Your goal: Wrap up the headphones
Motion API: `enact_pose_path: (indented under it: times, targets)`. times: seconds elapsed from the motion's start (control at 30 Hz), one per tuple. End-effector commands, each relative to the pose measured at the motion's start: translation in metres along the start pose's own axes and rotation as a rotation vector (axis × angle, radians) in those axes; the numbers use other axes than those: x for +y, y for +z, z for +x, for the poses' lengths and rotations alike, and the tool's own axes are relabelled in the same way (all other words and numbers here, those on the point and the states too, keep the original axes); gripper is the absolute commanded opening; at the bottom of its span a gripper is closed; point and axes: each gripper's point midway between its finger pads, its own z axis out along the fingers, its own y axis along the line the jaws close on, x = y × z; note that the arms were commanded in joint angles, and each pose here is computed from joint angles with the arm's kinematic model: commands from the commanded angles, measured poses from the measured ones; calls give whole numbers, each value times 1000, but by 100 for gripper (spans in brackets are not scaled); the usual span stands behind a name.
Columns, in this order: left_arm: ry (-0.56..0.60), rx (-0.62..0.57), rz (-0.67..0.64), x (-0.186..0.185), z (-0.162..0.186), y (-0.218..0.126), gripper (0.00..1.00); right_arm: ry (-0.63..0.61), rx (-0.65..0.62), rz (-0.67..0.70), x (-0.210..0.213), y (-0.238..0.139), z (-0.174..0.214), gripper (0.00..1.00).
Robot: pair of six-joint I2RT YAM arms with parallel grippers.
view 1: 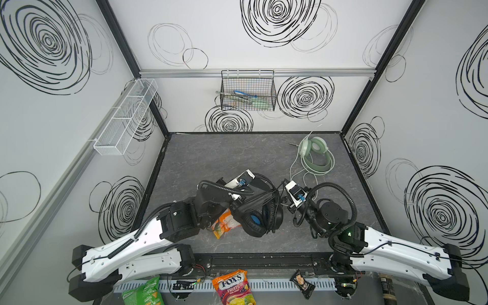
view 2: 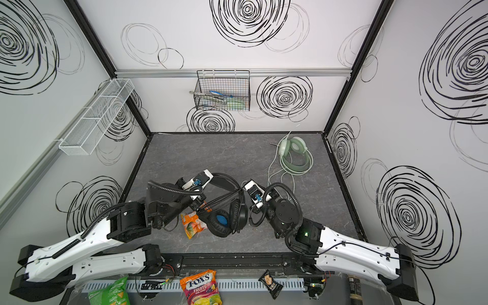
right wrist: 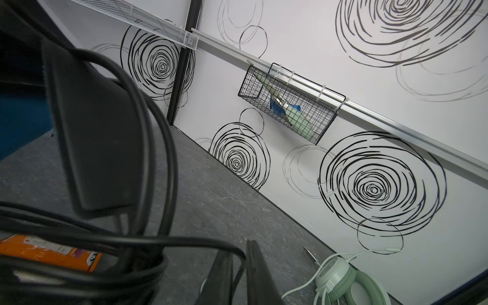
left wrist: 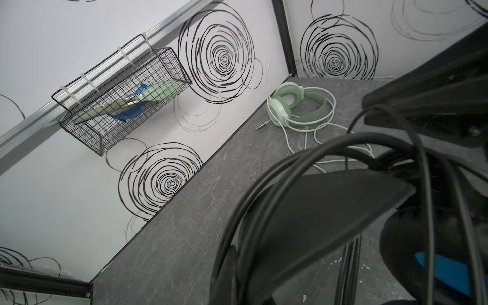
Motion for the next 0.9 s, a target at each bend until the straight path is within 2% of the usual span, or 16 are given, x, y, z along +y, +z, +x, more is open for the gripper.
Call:
enact_pose_path:
  times: [0.0, 0.27, 0.47, 0.73, 0.87]
  targets:
    - [-105, -123, 48, 2, -28, -16, 0, 55, -54, 35, -12, -4, -9, 16]
    - [-213, -236, 106, 5, -54, -35, 0, 106, -88, 43, -20, -8, -5, 17]
    - [-305, -371, 164, 13, -86, -61, 0, 117, -79, 38, -18, -6, 1, 17]
    - [-402, -480, 237, 14, -113, -79, 0, 120, -74, -7, -6, 2, 5, 16]
    - [-459, -547, 267, 17, -128, -87, 0, 132, -109, -44, 0, 0, -1, 16]
